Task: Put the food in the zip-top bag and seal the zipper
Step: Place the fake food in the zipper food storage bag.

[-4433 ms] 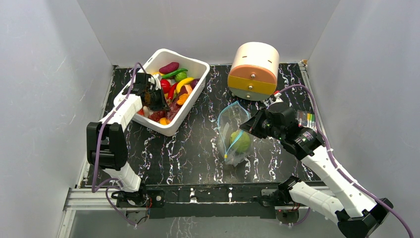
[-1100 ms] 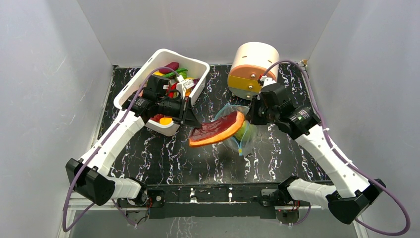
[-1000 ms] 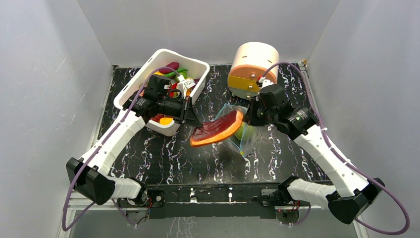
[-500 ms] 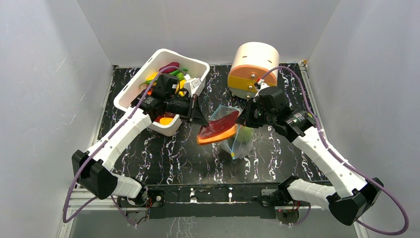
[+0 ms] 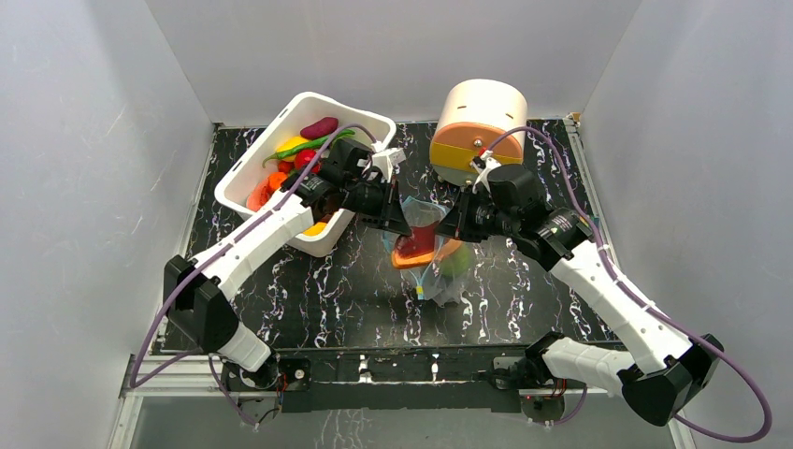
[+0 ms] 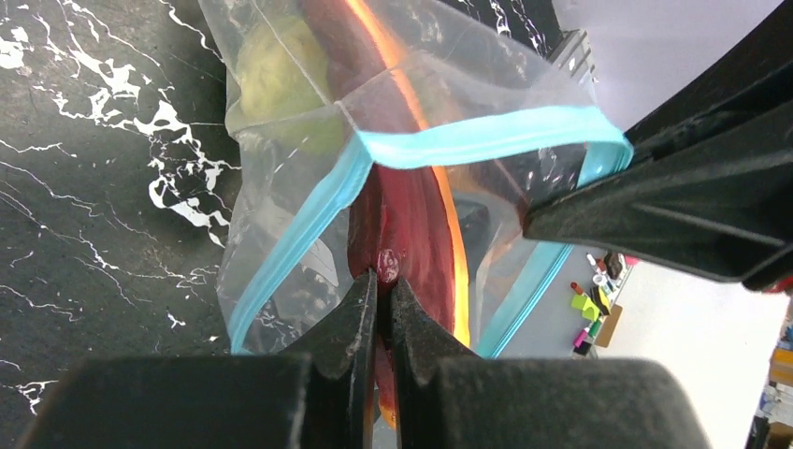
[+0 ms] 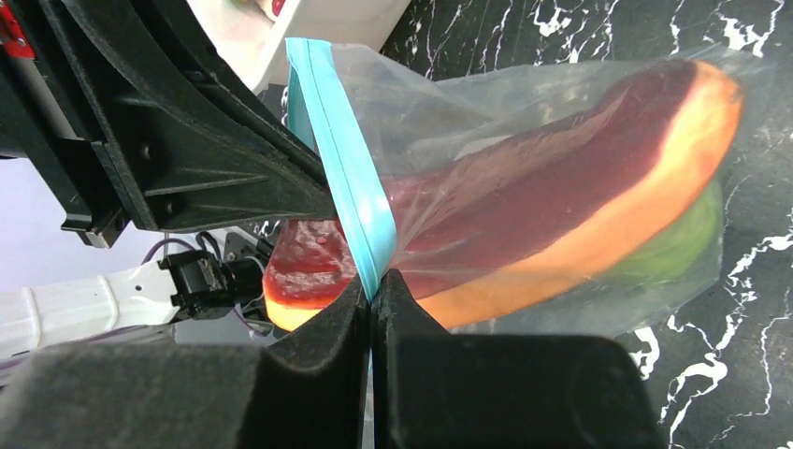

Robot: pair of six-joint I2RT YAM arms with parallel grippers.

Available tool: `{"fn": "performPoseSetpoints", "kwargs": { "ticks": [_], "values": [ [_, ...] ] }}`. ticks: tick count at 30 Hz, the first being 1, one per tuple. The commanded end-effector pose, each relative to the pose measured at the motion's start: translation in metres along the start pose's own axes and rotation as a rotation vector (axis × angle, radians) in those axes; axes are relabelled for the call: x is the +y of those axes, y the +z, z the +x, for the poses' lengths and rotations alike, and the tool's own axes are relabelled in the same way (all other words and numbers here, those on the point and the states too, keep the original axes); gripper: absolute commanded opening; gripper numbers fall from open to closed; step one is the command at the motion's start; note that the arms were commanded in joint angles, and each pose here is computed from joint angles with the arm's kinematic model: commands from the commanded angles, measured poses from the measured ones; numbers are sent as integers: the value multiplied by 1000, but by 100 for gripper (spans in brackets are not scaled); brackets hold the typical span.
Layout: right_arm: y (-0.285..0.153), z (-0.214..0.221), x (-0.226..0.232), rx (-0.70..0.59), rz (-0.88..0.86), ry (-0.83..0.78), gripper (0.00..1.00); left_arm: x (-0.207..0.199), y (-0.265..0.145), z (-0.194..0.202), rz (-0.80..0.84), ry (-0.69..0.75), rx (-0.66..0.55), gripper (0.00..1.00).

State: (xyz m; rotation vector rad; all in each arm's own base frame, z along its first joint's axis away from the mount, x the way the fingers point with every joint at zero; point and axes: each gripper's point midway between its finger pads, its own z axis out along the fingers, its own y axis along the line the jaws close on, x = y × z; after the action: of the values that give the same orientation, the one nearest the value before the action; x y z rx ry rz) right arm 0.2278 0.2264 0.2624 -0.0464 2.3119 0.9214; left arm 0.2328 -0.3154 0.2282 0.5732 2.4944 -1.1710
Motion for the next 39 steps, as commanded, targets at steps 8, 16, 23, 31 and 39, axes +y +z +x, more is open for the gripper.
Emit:
{"fn": "performPoseSetpoints", "kwargs": {
  "ticks": [8, 16, 23, 31, 39],
  "values": [
    [0, -4, 30, -34, -151, 3, 0, -12, 27, -18, -14, -17, -66, 0],
    [-1, -6, 26, -49, -124, -8, 0, -1, 32, -15, -70, -49, -83, 4],
    [-9, -17, 21, -110, -78, 5, 0, -24, -4, -15, -43, 6, -139, 61],
    [-20, -31, 26, -158, -65, 8, 0, -4, -67, -7, -278, 72, -233, 69],
    [-26, -42, 30, -206, -67, 34, 0, 16, -62, 24, -311, 43, -182, 69]
  ]
}}
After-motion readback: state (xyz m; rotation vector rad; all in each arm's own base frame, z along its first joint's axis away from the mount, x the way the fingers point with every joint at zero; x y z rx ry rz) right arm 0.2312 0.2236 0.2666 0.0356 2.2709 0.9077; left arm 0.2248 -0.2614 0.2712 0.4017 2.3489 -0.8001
